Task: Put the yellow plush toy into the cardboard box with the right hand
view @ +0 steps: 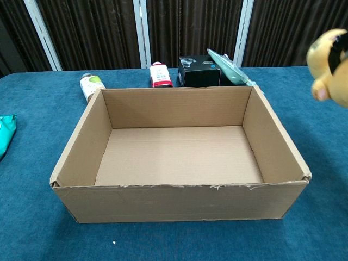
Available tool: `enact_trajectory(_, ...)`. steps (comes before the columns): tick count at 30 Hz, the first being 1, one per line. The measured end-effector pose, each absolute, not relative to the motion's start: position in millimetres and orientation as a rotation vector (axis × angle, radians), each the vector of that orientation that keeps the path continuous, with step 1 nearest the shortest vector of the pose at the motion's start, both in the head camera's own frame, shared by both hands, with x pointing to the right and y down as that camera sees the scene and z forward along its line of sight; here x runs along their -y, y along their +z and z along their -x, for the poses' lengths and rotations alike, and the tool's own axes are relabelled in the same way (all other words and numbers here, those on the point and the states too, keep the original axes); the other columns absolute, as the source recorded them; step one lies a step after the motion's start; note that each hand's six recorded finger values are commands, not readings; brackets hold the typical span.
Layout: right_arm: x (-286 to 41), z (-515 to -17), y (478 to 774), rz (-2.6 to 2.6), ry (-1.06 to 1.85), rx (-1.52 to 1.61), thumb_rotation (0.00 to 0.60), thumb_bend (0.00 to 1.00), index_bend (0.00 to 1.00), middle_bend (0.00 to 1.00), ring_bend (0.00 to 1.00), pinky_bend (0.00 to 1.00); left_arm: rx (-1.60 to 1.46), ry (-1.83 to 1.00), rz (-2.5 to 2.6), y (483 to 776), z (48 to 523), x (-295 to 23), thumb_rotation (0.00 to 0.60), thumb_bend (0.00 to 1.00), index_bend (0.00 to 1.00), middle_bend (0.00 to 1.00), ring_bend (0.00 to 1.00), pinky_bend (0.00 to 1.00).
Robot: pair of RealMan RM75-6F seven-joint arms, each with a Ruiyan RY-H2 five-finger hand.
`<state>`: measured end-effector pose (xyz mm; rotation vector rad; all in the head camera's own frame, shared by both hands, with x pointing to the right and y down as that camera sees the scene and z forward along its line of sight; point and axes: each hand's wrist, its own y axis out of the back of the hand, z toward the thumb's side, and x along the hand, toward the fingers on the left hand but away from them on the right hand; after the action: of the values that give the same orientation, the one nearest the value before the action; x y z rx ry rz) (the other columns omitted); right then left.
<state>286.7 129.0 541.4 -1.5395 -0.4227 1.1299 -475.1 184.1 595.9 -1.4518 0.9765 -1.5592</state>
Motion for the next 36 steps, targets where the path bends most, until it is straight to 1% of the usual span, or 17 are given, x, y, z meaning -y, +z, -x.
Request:
enact_trajectory(4, -119, -241, 511, 1.539, 1.051, 0.428, 0.600, 0.51, 0.61, 0.46, 0.50, 0.75, -0.966, -1.555, 1.469, 596, 475, -186, 0.570, 0.00, 0.00, 0.00, 0.00, 0.00)
enact_trajectory(7, -112, -210, 499, 1.525, 1.000, 0.412, 0.600, 0.51, 0.61, 0.45, 0.50, 0.75, -0.951, -1.561, 1.486, 600, 474, -187, 0.575, 0.00, 0.00, 0.00, 0.00, 0.00)
enact_trajectory(12, -113, -163, 508, 1.584, 0.951, 0.392, 0.600, 0.48, 0.59, 0.45, 0.50, 0.75, -0.935, -1.530, 1.504, 599, 468, -189, 0.587, 0.00, 0.00, 0.00, 0.00, 0.00)
enact_trajectory(16, -126, -115, 522, 1.645, 0.894, 0.384, 0.600, 0.47, 0.57, 0.42, 0.48, 0.75, -0.943, -1.522, 1.524, 598, 467, -191, 0.592, 0.00, 0.00, 0.00, 0.00, 0.00)
enact_trajectory(18, -134, -94, 527, 1.659, 0.870, 0.387, 0.600, 0.42, 0.50, 0.38, 0.46, 0.75, -0.944, -1.518, 1.530, 597, 468, -192, 0.592, 0.00, 0.00, 0.00, 0.00, 0.00)
enact_trajectory(19, -140, -80, 531, 1.666, 0.858, 0.390, 0.600, 0.37, 0.40, 0.34, 0.44, 0.73, -0.945, -1.517, 1.532, 596, 468, -192, 0.591, 0.00, 0.00, 0.00, 0.00, 0.00)
enact_trajectory(20, -145, -71, 533, 1.671, 0.852, 0.393, 0.600, 0.33, 0.32, 0.29, 0.41, 0.71, -0.947, -1.517, 1.535, 596, 469, -192, 0.591, 0.00, 0.00, 0.00, 0.00, 0.00)
enact_trajectory(21, -149, -61, 535, 1.675, 0.848, 0.395, 0.600, 0.25, 0.20, 0.20, 0.34, 0.65, -0.948, -1.517, 1.538, 596, 469, -192, 0.591, 0.00, 0.00, 0.00, 0.00, 0.00)
enact_trajectory(22, -156, -50, 538, 1.676, 0.848, 0.399, 0.600, 0.17, 0.11, 0.12, 0.25, 0.58, -0.949, -1.517, 1.544, 596, 469, -193, 0.591, 0.00, 0.00, 0.00, 0.00, 0.00)
enact_trajectory(23, -160, -43, 540, 1.677, 0.851, 0.404, 0.600, 0.11, 0.06, 0.07, 0.18, 0.51, -0.951, -1.518, 1.553, 596, 470, -193, 0.592, 0.00, 0.00, 0.00, 0.00, 0.00)
enact_trajectory(24, -164, -37, 542, 1.680, 0.858, 0.409, 0.600, 0.04, 0.01, 0.01, 0.08, 0.41, -0.951, -1.518, 1.561, 596, 470, -194, 0.593, 0.00, 0.00, 0.00, 0.00, 0.00)
enact_trajectory(25, -170, -30, 545, 1.686, 0.872, 0.414, 0.600, 0.01, 0.00, 0.00, 0.02, 0.32, -0.951, -1.518, 1.568, 596, 470, -194, 0.592, 0.00, 0.00, 0.00, 0.00, 0.00)
enact_trajectory(26, -174, -27, 547, 1.693, 0.886, 0.414, 0.600, 0.00, 0.00, 0.00, 0.00, 0.26, -0.948, -1.516, 1.575, 596, 470, -194, 0.592, 0.00, 0.00, 0.00, 0.00, 0.00)
enact_trajectory(28, -179, -23, 553, 1.708, 0.920, 0.404, 0.600, 0.00, 0.00, 0.00, 0.00, 0.20, -0.944, -1.512, 1.581, 595, 469, -194, 0.591, 0.00, 0.00, 0.00, 0.00, 0.00)
enact_trajectory(33, -174, -26, 554, 1.688, 0.960, 0.424, 0.600, 0.00, 0.00, 0.00, 0.00, 0.12, -0.949, -1.500, 1.586, 593, 469, -195, 0.591, 0.00, 0.00, 0.00, 0.00, 0.00)
enact_trajectory(36, -168, -33, 551, 1.684, 0.973, 0.452, 0.600, 0.00, 0.00, 0.00, 0.00, 0.11, -0.952, -1.495, 1.585, 592, 469, -195, 0.592, 0.00, 0.00, 0.00, 0.00, 0.00)
